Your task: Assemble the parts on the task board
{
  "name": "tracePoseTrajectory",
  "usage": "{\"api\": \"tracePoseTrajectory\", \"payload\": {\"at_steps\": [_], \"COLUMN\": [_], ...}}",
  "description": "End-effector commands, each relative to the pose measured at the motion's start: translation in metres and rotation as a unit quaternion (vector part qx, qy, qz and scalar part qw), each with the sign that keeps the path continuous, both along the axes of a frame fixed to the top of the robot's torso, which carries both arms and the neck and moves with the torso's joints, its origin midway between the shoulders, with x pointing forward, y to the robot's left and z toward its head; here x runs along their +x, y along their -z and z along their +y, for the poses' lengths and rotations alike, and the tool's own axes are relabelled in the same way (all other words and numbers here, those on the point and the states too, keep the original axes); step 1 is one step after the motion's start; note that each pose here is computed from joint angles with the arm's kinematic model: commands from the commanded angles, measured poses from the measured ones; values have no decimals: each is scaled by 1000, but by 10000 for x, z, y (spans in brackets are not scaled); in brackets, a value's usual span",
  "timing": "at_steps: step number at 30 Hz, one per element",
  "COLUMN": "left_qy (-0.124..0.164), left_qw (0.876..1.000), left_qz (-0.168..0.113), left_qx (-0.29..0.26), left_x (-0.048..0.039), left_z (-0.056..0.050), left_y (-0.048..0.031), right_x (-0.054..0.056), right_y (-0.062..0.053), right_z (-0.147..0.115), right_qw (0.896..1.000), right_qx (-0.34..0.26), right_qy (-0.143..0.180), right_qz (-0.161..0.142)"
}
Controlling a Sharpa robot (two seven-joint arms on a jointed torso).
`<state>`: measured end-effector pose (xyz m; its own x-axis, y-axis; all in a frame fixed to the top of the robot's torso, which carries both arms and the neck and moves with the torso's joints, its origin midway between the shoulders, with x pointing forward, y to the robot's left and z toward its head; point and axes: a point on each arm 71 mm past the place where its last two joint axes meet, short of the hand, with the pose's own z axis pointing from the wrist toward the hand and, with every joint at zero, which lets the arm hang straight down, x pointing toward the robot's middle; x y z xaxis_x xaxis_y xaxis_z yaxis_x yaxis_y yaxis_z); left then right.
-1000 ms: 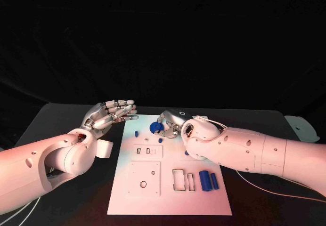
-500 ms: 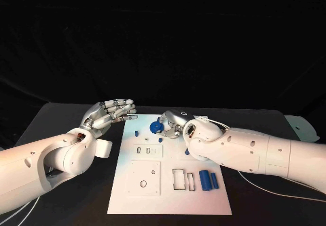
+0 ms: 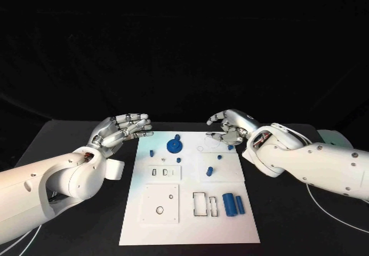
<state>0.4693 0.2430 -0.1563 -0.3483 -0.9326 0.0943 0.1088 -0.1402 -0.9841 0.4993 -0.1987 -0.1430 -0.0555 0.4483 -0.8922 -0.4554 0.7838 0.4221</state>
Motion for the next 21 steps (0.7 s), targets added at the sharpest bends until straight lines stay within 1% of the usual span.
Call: {"api": "tracePoseTrajectory", "payload": {"at_steps": [1, 4, 5, 10, 16, 21], "left_qy": [11, 11, 11, 14, 15, 15], "left_qw": [1000, 1000, 1000, 1000, 1000, 1000], "left_qz": [-3, -3, -3, -2, -1, -1], "left_qx": [-6, -6, -6, -6, -6, -6], "left_x": [-7, -6, -5, -1, 6, 11], "left_z": [-24, -25, -25, -31, -34, -31], "left_y": [-14, -12, -12, -7, -2, 1], "right_x": [-47, -60, -61, -53, -10, 49], "right_y": [4, 62, 78, 225, 414, 496], "right_z": [-116, -358, -402, -687, -883, -928], "right_qw": [998, 998, 998, 999, 998, 997], "right_qx": [26, 11, 9, 5, 2, -6], "right_qy": [-55, -49, -47, -21, 3, 13], "right_qz": [25, 27, 29, 48, 70, 74]}}
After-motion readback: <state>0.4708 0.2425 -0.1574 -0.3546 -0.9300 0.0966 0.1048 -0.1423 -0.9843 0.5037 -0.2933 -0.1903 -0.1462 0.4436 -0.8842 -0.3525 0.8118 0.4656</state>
